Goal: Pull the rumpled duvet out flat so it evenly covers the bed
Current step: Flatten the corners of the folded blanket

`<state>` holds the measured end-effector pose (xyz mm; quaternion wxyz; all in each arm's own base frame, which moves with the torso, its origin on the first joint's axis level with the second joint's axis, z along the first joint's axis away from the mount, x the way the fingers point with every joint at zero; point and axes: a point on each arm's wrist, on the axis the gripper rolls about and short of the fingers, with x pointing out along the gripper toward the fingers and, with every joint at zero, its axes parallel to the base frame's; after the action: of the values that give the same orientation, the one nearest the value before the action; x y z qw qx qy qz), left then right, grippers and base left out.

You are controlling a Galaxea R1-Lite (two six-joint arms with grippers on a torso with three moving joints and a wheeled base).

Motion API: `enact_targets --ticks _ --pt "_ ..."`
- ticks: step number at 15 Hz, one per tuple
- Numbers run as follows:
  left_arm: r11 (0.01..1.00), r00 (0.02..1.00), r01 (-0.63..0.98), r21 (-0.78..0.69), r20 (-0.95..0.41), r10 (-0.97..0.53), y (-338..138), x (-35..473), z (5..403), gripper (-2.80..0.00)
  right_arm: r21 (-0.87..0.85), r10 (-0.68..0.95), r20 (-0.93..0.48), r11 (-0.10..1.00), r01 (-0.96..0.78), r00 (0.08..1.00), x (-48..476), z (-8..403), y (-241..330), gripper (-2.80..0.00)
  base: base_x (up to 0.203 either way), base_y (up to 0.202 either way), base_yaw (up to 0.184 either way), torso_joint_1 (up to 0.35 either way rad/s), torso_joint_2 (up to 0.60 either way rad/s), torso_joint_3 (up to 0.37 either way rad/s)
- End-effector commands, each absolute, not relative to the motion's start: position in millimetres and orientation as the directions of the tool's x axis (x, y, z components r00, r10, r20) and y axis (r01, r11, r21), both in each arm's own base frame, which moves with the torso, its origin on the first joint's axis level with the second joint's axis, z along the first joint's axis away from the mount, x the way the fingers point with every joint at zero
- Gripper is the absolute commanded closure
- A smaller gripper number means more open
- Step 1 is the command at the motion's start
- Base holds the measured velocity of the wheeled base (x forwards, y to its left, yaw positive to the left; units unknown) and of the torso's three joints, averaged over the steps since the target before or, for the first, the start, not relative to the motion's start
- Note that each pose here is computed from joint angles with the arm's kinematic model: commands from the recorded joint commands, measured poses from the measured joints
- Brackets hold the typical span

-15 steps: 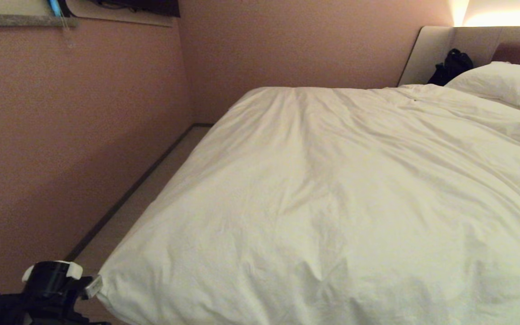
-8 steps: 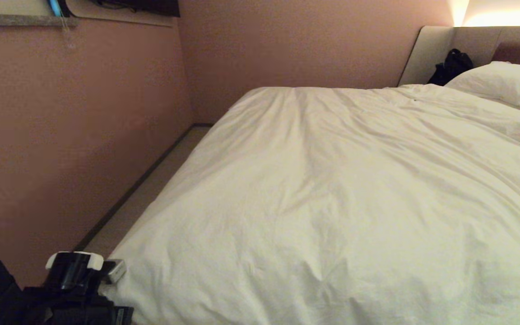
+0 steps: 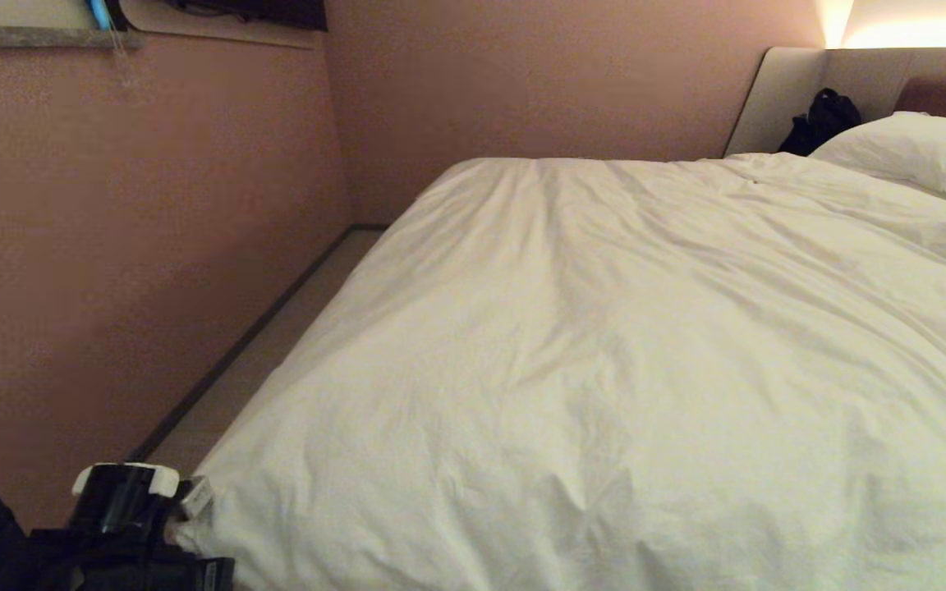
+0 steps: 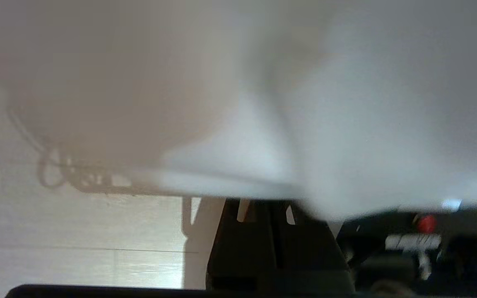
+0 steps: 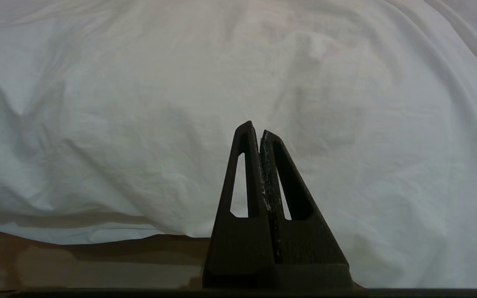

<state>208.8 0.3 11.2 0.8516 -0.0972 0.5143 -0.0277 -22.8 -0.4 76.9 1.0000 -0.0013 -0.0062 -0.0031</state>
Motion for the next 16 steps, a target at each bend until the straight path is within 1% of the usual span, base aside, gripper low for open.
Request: enact_targets --ticks 1,2,4,7,8,10,12,14,16 --pt "0.961 0.525 -0.191 -0.199 -0.848 -0.071 9 218 18 0.0 -0.003 -0.006 0.012 1.0 0.006 1.0 -23 77 0 0.0 0.0 0.0 0.0 0.0 0.0 0.0" --pt "0.925 0.558 -0.301 -0.23 -0.829 -0.025 16 225 22 0.0 -0.003 -0.005 0.012 1.0 0.005 1.0 -23 77 0 0.0 0.0 0.0 0.0 0.0 0.0 0.0" --pt "0.855 0.621 -0.43 -0.288 -0.782 0.049 38 244 33 0.0 -0.003 -0.005 0.012 1.0 0.005 1.0 -23 77 0 0.0 0.0 0.0 0.0 0.0 0.0 0.0" --pt "0.807 0.683 -0.477 -0.348 -0.725 0.091 64 261 48 0.0 -0.003 -0.005 0.014 1.0 0.005 1.0 -23 77 0 0.0 0.0 0.0 0.0 0.0 0.0 0.0" --pt "0.792 0.708 -0.466 -0.395 -0.703 0.066 69 265 55 0.0 -0.003 -0.005 0.012 1.0 0.005 1.0 -23 77 0 0.0 0.0 0.0 0.0 0.0 0.0 0.0" --pt "0.768 0.722 -0.459 -0.447 -0.691 0.029 76 265 66 0.0 -0.003 -0.006 0.012 1.0 0.006 1.0 -23 77 0 0.0 0.0 0.0 0.0 0.0 0.0 0.0" --pt "0.752 0.704 -0.432 -0.498 -0.707 -0.064 78 264 68 0.0 -0.003 -0.004 0.013 1.0 0.004 1.0 -23 77 0 0.0 0.0 0.0 0.0 0.0 0.0 0.0" --pt "0.711 0.659 -0.406 -0.574 -0.723 -0.208 80 262 69 0.0 -0.003 -0.006 0.012 1.0 0.006 1.0 -23 77 0 0.0 0.0 0.0 0.0 0.0 0.0 0.0" --pt "0.692 0.653 -0.403 -0.6 -0.718 -0.242 85 262 72 0.0 -0.003 -0.005 0.012 1.0 0.005 1.0 -23 77 0 0.0 0.0 0.0 0.0 0.0 0.0 0.0"
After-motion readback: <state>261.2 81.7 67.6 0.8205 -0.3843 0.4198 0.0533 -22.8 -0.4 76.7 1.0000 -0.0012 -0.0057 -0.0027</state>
